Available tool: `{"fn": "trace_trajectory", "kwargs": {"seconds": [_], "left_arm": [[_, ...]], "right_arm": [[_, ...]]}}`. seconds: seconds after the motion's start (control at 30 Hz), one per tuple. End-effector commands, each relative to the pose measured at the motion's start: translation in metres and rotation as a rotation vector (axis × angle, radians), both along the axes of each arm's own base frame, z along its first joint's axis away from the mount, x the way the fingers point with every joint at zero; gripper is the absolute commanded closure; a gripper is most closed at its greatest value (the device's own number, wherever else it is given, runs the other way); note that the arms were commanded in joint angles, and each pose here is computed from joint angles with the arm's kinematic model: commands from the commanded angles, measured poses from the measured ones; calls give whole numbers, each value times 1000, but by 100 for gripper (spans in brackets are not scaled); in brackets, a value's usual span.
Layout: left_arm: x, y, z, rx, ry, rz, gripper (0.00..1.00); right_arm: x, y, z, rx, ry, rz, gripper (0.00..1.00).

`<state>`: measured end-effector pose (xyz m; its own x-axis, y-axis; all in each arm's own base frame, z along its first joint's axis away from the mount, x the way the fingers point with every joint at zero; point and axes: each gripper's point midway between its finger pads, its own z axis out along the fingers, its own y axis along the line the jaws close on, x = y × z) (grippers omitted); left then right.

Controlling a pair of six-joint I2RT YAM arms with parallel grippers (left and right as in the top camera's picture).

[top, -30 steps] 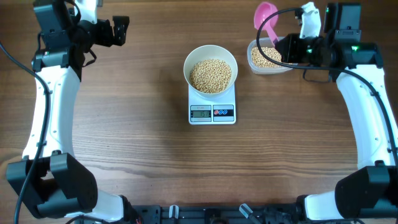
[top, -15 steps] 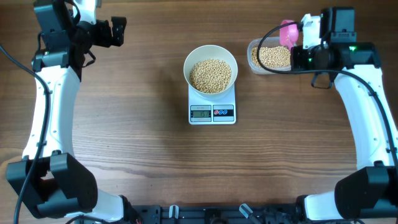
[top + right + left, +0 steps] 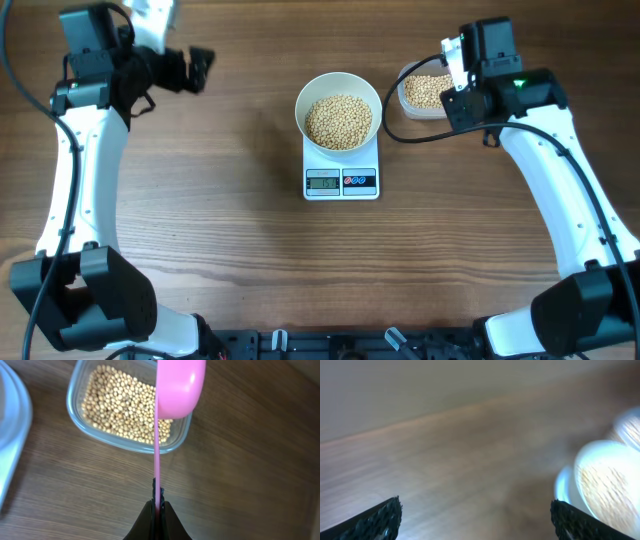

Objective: Scoop item into bowl and weigh 150g on scale

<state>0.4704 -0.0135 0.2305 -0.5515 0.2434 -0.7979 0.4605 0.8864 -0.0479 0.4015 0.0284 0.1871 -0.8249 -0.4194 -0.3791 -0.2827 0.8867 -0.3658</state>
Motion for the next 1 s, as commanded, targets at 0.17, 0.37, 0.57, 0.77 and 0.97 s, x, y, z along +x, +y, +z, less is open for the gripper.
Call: {"fn": "trace_trajectory", "kwargs": {"seconds": [0.17, 0.37, 0.57, 0.77, 0.97], "left_arm": [[-109, -39, 33, 104, 143, -447, 0], [-171, -43, 25, 120, 327, -592, 0], [-193, -45, 33, 111, 369, -586, 0], [-217, -44, 60, 168, 292, -527, 0], [-249, -42, 59, 216, 282, -492, 0]], "right_arm": [[0, 5, -13, 36, 25, -35, 96], [7, 57, -2, 342, 11, 35, 96], [29, 78, 44, 450, -109, 100, 96], [37, 115, 88, 629, -189, 250, 96], [28, 135, 89, 683, -156, 330, 96]]}}
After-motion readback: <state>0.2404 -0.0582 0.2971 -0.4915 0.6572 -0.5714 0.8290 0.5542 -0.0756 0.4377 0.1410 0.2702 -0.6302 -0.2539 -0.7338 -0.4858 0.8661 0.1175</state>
